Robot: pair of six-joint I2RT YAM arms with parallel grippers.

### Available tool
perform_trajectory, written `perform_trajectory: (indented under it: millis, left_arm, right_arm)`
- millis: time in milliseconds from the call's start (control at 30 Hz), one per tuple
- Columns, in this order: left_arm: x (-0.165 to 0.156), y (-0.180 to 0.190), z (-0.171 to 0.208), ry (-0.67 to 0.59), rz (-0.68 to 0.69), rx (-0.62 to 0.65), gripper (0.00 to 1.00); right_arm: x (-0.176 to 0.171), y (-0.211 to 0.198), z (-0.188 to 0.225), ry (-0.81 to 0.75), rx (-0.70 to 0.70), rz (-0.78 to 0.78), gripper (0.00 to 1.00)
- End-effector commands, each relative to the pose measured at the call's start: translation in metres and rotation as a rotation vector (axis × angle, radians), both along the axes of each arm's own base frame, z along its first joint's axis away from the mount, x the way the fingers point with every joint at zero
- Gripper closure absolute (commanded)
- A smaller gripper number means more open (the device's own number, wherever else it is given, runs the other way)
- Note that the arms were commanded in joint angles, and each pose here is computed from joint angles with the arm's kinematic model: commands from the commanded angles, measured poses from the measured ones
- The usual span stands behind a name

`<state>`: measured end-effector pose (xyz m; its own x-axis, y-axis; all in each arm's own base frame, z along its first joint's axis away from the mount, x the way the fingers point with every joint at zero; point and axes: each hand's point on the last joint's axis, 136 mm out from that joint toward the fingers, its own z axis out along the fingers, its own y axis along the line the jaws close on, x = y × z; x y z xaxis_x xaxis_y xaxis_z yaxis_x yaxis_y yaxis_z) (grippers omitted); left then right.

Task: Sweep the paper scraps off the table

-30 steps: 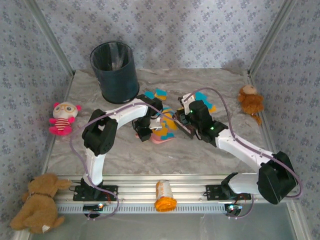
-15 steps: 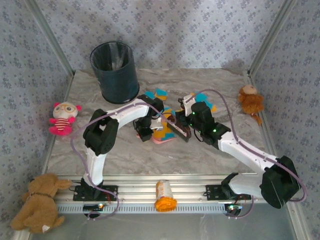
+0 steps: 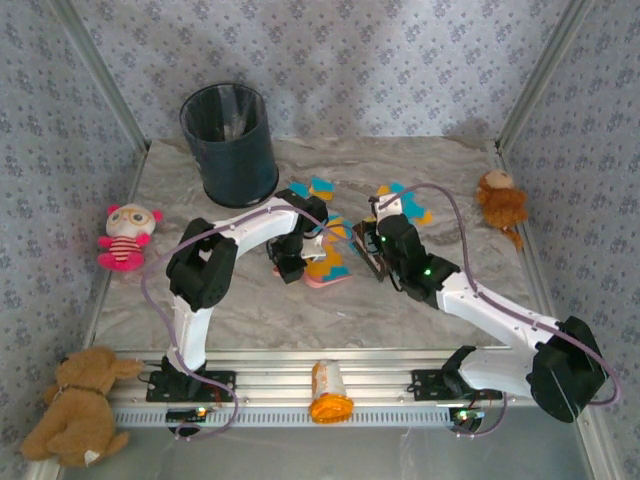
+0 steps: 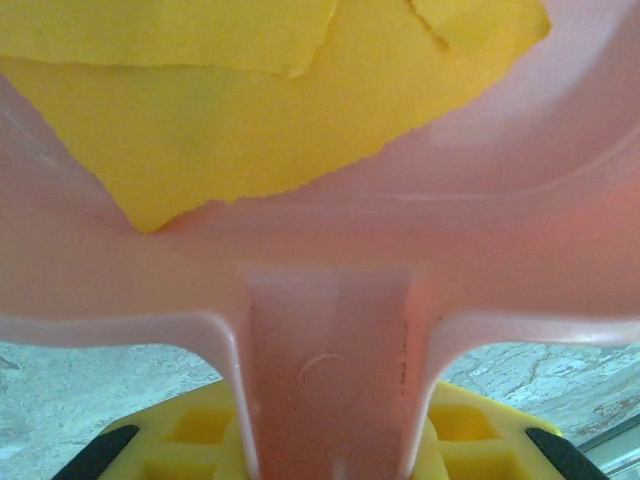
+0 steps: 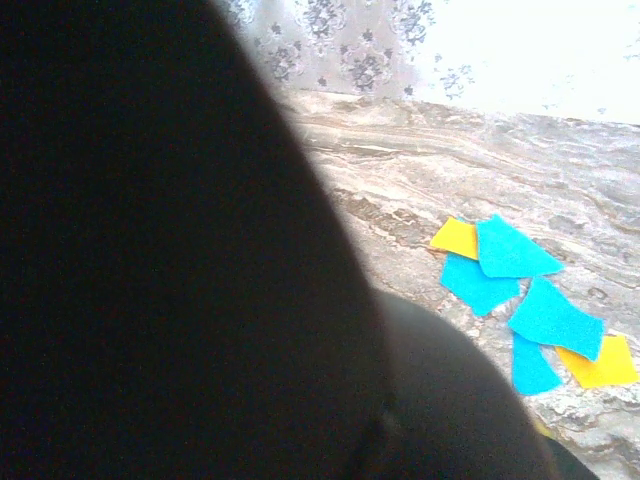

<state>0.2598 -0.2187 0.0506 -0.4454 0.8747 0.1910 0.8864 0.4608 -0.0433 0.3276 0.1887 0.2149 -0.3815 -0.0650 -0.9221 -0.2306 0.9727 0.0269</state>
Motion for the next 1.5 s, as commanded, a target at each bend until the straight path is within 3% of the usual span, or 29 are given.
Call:
perform_trajectory:
  millis: [0, 633, 1467]
  left_arm:
    - [-0.012, 0.001, 0.001, 0.049, -0.029, 0.01, 1.0]
    - [-0.02, -0.001, 0.001, 0.065, -0.039, 0.005, 1.0]
    - [-0.02, -0.004, 0.001, 0.061, -0.031, -0.004, 1.0]
  right_arm:
    - [0.001, -0.005, 0.007, -0.026, 0.023, -0.065, 1.0]
    - [0.0, 0.03, -0.016, 0.059, 0.015, 0.021, 1.0]
    - [-0.003, 0.069, -0.006, 0.094, 0.239, 0.127, 1.0]
